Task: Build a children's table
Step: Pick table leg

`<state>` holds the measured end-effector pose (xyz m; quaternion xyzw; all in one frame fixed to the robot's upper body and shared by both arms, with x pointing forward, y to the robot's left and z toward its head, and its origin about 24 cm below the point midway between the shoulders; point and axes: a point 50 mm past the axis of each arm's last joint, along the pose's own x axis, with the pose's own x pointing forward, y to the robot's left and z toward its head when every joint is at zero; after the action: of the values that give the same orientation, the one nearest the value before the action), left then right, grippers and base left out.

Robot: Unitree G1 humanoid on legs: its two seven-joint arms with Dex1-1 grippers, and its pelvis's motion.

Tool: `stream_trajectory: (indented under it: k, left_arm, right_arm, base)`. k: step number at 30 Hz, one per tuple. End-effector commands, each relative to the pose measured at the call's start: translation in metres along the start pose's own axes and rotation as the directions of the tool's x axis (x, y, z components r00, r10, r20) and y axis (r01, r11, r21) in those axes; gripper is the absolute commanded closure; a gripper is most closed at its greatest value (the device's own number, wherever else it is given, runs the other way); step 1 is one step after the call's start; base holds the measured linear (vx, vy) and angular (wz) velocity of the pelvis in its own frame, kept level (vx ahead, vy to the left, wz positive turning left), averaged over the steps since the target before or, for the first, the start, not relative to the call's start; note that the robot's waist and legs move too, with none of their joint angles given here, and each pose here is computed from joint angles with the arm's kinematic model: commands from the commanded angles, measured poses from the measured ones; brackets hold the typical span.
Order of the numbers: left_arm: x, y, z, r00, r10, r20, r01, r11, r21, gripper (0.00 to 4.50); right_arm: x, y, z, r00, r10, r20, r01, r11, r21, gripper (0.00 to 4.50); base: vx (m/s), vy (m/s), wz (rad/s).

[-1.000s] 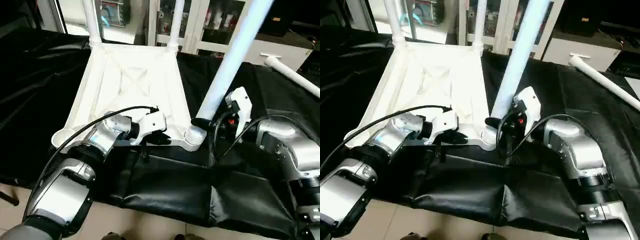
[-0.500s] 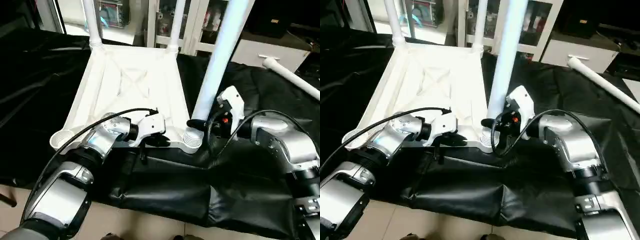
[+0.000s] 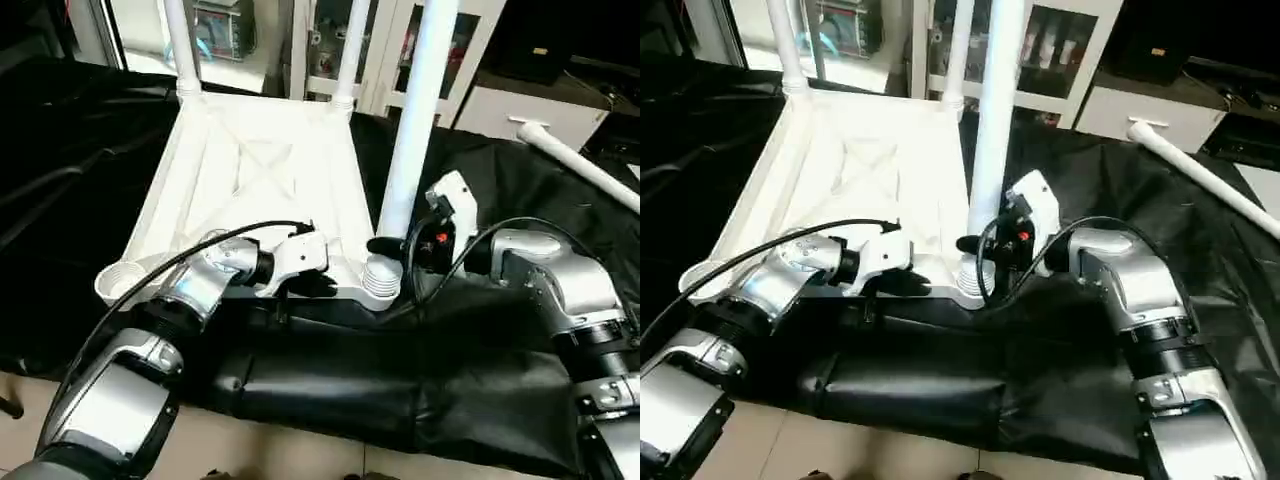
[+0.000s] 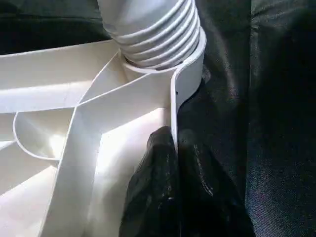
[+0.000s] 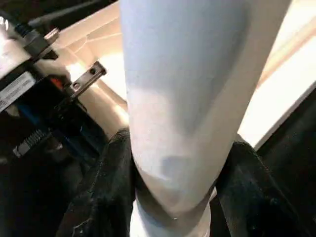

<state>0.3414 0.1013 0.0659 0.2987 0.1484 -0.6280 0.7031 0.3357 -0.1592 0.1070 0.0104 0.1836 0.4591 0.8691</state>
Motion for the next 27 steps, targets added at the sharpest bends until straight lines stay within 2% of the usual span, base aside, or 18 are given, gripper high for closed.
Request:
stream_trajectory:
  k: [1, 8, 14, 21, 27]
  left_arm:
    - [0.014, -0.021, -0.014, 0.991, -0.13, -0.043, 0.128, 0.991, -0.037, 4.5]
    - [0.012, -0.02, -0.014, 0.992, -0.118, -0.04, 0.117, 0.992, -0.038, 4.5]
    - [0.011, -0.02, -0.015, 0.993, -0.108, -0.039, 0.107, 0.993, -0.039, 4.5]
    - [0.011, -0.017, -0.014, 0.995, -0.093, -0.038, 0.092, 0.995, -0.039, 4.5]
    - [0.01, -0.016, -0.014, 0.996, -0.078, -0.038, 0.076, 0.996, -0.044, 4.5]
  right_arm:
    - [-0.007, -0.01, -0.012, 0.996, -0.081, -0.043, 0.083, 0.995, 0.046, 2.66]
    - [-0.018, -0.011, -0.023, 0.995, -0.1, -0.018, 0.102, 0.991, 0.088, 2.66]
    - [-0.026, -0.008, -0.031, 0.992, -0.122, 0.04, 0.116, 0.985, 0.127, 2.66]
    - [-0.032, 0.003, -0.049, 0.987, -0.142, 0.069, 0.13, 0.979, 0.16, 2.66]
    - [-0.033, 0.015, -0.059, 0.987, -0.141, 0.075, 0.13, 0.982, 0.137, 2.66]
  base:
    - [0.0, 0.0, 0.0]
    - [0.0, 0.0, 0.0]
    - [0.0, 0.0, 0.0]
    - [0.0, 0.0, 0.0]
    - [0.0, 0.0, 0.0]
